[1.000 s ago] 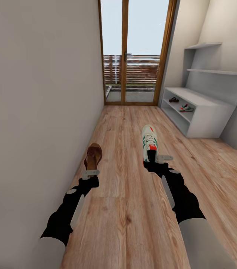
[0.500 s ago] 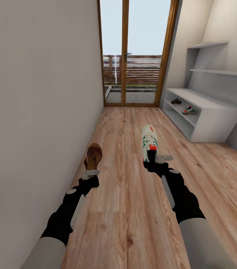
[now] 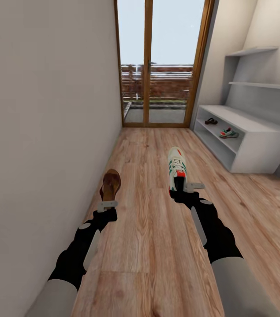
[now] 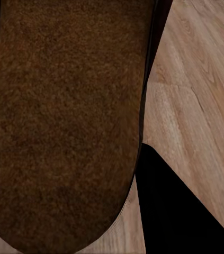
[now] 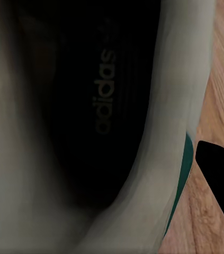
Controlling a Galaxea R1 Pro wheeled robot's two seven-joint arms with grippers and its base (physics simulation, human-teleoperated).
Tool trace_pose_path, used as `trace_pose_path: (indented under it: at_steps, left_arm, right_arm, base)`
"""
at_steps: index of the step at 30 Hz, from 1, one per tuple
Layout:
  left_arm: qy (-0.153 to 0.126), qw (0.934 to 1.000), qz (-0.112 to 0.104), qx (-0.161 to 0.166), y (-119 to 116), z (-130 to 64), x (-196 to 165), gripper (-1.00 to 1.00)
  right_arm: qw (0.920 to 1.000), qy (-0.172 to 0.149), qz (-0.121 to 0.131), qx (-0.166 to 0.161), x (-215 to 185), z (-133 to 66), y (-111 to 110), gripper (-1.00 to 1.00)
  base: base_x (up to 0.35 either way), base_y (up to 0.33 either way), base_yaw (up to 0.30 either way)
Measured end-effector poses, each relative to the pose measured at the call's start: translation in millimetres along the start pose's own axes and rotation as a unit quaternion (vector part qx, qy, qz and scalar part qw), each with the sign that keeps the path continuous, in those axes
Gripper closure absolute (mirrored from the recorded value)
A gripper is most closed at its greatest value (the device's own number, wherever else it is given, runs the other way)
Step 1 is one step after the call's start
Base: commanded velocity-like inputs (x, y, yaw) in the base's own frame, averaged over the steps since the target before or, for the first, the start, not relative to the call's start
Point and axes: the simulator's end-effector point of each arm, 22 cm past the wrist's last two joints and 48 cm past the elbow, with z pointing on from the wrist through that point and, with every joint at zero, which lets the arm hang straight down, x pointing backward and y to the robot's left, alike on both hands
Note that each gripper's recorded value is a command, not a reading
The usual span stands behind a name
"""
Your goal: Pick up the two gym shoes and the two sandals from the corridor floor and place them onto the hallstand (shoe rack) in the corridor, making sure they are on the rack and not on the floor. Arrange them so the two gym shoes are next to each other and the two sandals are next to each other.
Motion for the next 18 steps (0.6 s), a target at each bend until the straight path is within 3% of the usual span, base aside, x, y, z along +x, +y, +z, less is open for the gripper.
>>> trace_pose_path:
  at_steps: [18]
  left_arm:
    - [0.003, 1.0000, 0.000, 0.000, -0.1, 0.4, 2.6, 1.00]
  right_arm:
    - [1.0000, 0.000, 0.000, 0.000, 0.0, 0.0, 0.0, 1.00]
  base:
    - [0.347, 0.000, 0.000]
